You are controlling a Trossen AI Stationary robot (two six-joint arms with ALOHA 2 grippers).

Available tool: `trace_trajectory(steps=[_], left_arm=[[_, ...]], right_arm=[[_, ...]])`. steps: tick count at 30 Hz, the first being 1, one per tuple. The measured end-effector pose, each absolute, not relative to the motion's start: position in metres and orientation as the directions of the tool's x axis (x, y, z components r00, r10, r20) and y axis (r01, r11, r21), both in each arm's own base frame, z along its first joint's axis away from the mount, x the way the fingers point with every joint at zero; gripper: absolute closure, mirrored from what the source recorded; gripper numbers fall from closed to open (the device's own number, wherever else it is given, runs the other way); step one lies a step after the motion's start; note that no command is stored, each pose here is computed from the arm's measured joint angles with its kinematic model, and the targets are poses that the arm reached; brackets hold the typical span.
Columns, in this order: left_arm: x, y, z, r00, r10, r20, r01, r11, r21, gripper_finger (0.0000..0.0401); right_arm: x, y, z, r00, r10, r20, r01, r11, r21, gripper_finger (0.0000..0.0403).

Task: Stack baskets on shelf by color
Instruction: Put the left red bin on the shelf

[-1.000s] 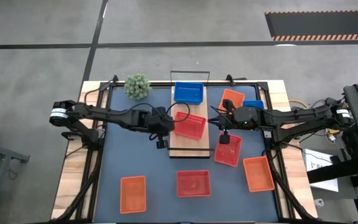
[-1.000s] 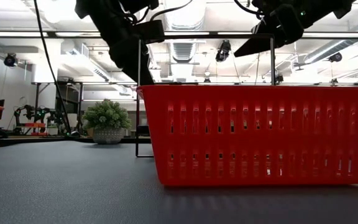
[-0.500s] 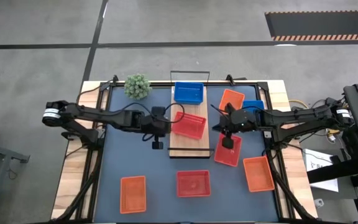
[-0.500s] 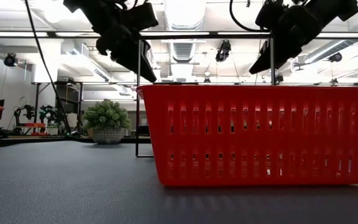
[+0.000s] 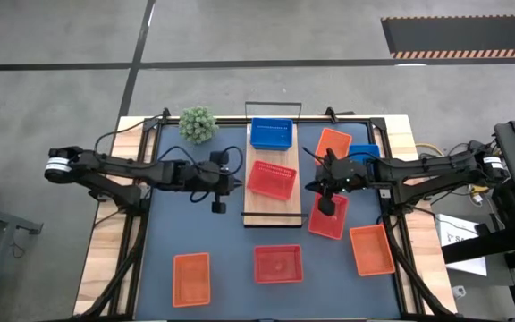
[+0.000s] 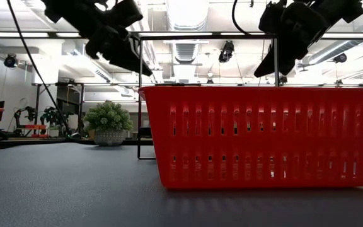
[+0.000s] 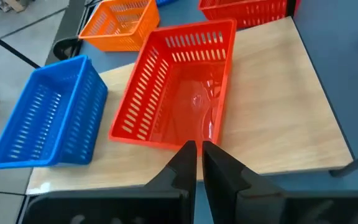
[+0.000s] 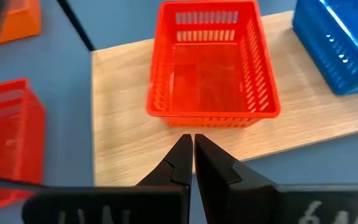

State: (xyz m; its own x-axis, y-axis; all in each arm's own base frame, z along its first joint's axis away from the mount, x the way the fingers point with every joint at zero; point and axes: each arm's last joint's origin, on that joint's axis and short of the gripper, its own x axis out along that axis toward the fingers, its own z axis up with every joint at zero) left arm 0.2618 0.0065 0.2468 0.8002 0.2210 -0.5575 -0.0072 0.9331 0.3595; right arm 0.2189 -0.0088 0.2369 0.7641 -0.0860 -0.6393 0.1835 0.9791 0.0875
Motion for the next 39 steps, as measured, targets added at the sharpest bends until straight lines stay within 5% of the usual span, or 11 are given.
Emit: trace_trajectory(steps=[15,24,34,39], left_arm=[[0.247,0.007,0.247,0.861,0.245,-0.445,-0.061,0.92,0.387,0.0391],[0.246,0.007,0.243,0.856,0.245,-0.456,-0.085,0.935,0.343,0.0391],[0.238,0.007,0.213,0.81,0.243,-0.534,-0.122,0.96,0.252,0.0391],[0.243,0.009,0.194,0.802,0.246,-0.544,-0.125,0.96,0.25,0.0391]], right_arm=[[0.252,-0.04,0.182,0.695,-0.156,-0.702,0.251,0.967,0.033,0.0394],[0.258,-0.078,0.198,0.681,-0.269,-0.681,0.332,0.942,-0.041,0.0394],[0.245,-0.063,0.203,0.686,0.022,-0.727,0.16,0.971,0.18,0.0394],[0.246,-0.056,0.196,0.671,0.045,-0.74,0.138,0.973,0.184,0.0394]])
